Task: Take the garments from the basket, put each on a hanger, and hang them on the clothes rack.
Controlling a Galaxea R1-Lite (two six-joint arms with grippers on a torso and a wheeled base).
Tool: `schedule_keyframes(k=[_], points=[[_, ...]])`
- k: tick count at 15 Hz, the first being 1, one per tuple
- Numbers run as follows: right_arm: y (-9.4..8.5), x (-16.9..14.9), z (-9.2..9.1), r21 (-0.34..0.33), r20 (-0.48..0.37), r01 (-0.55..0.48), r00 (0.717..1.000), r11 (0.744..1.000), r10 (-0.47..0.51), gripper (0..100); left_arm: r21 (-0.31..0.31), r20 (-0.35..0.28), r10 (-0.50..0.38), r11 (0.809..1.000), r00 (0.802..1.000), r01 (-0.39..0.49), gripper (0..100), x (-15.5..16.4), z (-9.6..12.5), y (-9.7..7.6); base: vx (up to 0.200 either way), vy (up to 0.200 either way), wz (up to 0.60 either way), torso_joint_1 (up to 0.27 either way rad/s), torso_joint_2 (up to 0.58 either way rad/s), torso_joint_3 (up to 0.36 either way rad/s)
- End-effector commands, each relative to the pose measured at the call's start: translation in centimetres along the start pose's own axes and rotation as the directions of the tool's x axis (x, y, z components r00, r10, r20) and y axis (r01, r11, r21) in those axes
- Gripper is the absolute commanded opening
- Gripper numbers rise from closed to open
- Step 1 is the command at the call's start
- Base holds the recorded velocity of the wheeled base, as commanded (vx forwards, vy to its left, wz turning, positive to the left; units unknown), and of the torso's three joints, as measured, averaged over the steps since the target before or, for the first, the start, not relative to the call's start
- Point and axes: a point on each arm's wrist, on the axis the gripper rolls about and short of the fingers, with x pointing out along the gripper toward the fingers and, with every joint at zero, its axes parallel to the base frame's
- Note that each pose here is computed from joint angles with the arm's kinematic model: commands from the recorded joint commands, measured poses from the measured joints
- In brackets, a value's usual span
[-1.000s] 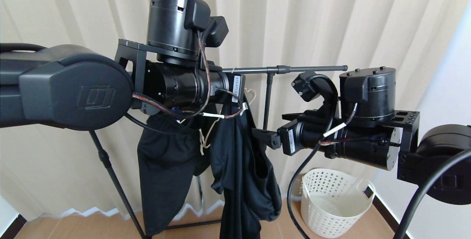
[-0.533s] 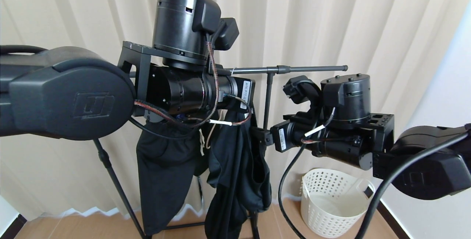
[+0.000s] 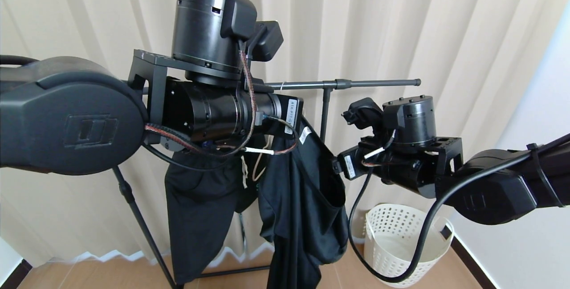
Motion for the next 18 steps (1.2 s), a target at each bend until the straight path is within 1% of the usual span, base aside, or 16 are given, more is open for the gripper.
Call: schedule_keyframes(k=[1,4,5,7,9,10,11,13,15,17,18], points=[[-0.2,0.5,-0.4,-0.013,-0.016,0.014,1.0,1.0,-0.014,100,0.002,0.009,0.0,1.0,1.0,0.0,0,-0.5,0.2,0.1,0.0,0.0,0.0,0.0,0.0,0.0],[-0.4,0.8,-0.5,-0.009,-0.012,0.049,0.999,0.999,-0.049,100,0.015,-0.005,-0.001,1.0,1.0,0.001,0,-0.6,-0.2,0.2,0.0,0.0,0.0,0.0,0.0,0.0],[-0.5,0.7,-0.1,0.001,0.002,0.048,0.999,0.999,-0.048,0,0.023,-0.021,0.003,1.0,1.0,-0.002,0,-0.5,-0.7,0.2,0.0,0.0,0.0,0.0,0.0,0.0],[-0.5,0.5,0.2,0.02,0.018,0.045,0.999,0.999,-0.046,0,0.029,-0.035,0.003,1.0,0.999,-0.002,0,-0.3,-1.0,0.2,0.0,0.0,0.0,0.0,0.0,0.0],[-0.6,0.3,0.5,0.029,0.041,0.052,0.998,0.998,-0.053,0,0.027,-0.049,0.014,1.0,0.999,-0.013,0,0.2,-1.4,0.6,0.0,0.0,0.0,0.0,0.0,0.0],[-1.0,0.0,0.8,0.035,0.051,0.065,0.996,0.997,-0.067,0,0.034,-0.067,0.022,0.999,0.998,-0.019,0,0.8,-1.8,0.7,0.0,0.0,0.0,0.0,0.0,0.0],[-1.3,0.0,1.0,0.04,0.056,0.074,0.996,0.996,-0.076,0,0.053,-0.088,0.03,0.998,0.996,-0.025,100,1.5,-2.3,0.8,0.0,0.0,0.0,0.0,0.0,0.0],[-2.2,-0.1,1.5,0.057,0.072,0.111,0.991,0.992,-0.115,0,0.078,-0.131,0.054,0.996,0.99,-0.044,100,3.0,-3.4,1.4,0.0,0.0,0.0,0.0,0.0,0.0],[-3.4,0.2,2.1,0.08,0.082,0.189,0.977,0.979,-0.195,0,0.118,-0.162,0.101,0.99,0.982,-0.082,100,4.8,-4.2,3.1,0.0,0.0,0.0,0.0,0.0,0.0],[-4.0,0.4,2.6,0.097,0.09,0.241,0.964,0.966,-0.249,0,0.118,-0.171,0.136,0.986,0.976,-0.117,100,7.1,-4.5,4.3,0.0,0.0,0.0,0.0,0.0,0.0],[-4.4,0.7,2.8,0.106,0.091,0.27,0.956,0.957,-0.28,0,0.117,-0.179,0.146,0.985,0.973,-0.126,100,8.1,-4.7,4.7,0.0,0.0,0.0,0.0,0.0,0.0]])
